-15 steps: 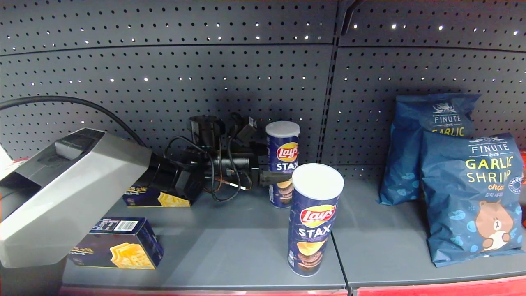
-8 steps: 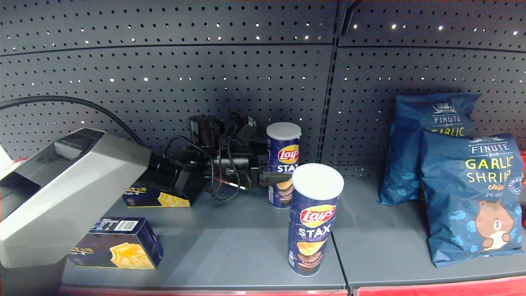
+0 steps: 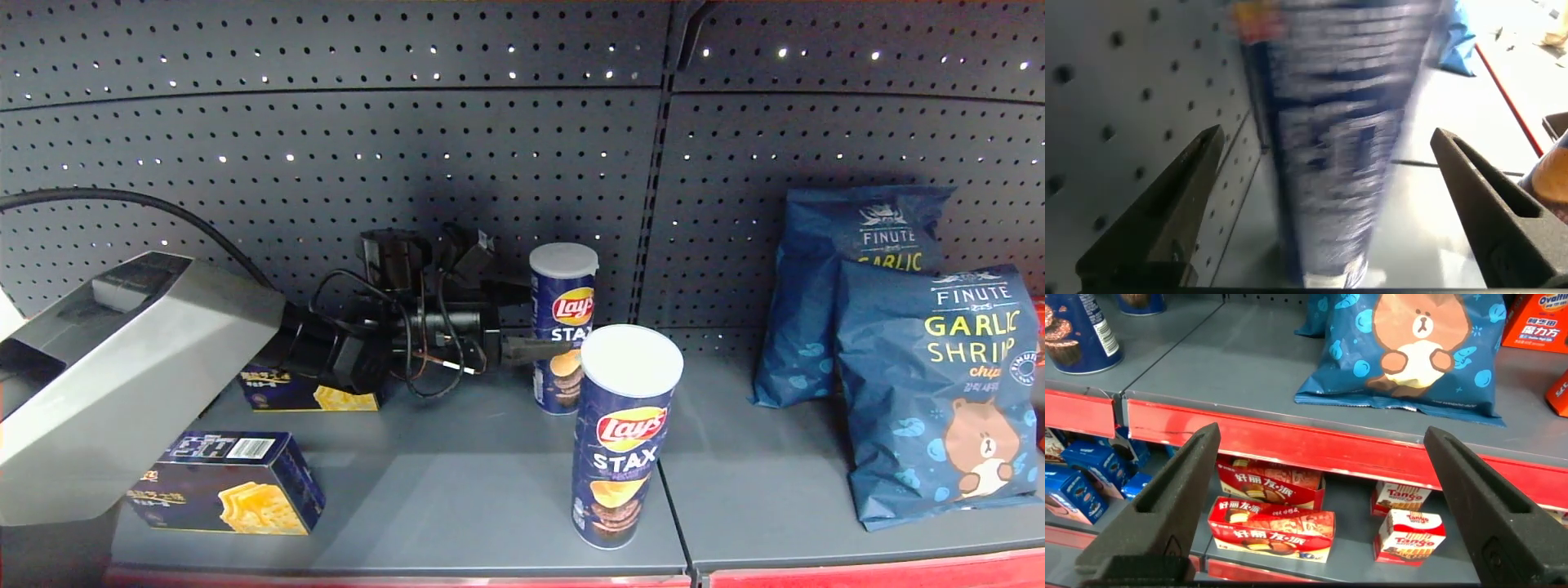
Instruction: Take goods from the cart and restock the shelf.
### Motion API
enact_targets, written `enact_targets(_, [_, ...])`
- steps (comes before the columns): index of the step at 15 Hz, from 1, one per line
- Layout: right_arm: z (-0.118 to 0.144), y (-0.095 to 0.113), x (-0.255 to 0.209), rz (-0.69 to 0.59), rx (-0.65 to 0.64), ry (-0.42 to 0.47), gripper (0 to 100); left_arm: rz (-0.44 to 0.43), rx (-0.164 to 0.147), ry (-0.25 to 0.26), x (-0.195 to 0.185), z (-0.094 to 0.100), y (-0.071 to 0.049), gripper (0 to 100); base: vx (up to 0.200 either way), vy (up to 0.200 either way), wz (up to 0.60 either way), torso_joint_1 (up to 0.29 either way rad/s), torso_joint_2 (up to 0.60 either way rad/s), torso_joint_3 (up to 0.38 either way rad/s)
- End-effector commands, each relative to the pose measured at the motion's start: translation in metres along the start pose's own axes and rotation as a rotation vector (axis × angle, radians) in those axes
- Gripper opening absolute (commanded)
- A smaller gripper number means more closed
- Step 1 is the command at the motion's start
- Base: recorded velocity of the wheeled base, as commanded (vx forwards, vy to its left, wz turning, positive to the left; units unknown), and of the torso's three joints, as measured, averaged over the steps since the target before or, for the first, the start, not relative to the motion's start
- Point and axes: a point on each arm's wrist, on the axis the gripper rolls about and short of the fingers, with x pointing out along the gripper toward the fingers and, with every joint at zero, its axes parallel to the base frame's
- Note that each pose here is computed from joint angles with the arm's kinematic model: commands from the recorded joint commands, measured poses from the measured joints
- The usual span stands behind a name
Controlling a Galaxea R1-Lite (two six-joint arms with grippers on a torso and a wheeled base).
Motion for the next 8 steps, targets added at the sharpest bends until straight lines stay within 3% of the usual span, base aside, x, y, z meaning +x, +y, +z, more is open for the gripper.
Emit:
enact_targets(1, [0.0001, 0.0000, 0.0001, -0.001, -0.001, 0.001, 100, 0.013, 0.002, -0.001, -0.0059, 0.0012, 0.0019, 100, 0.000, 0.000, 0.00, 0.000, 0.00, 0.000])
enact_targets(8, [0.0001, 0.0000, 0.0001, -0.001, -0.003, 0.001, 100, 0.042, 0.002, 0.000, -0.0129, 0.0008, 0.0068, 100, 0.000, 0.000, 0.00, 0.000, 0.00, 0.000])
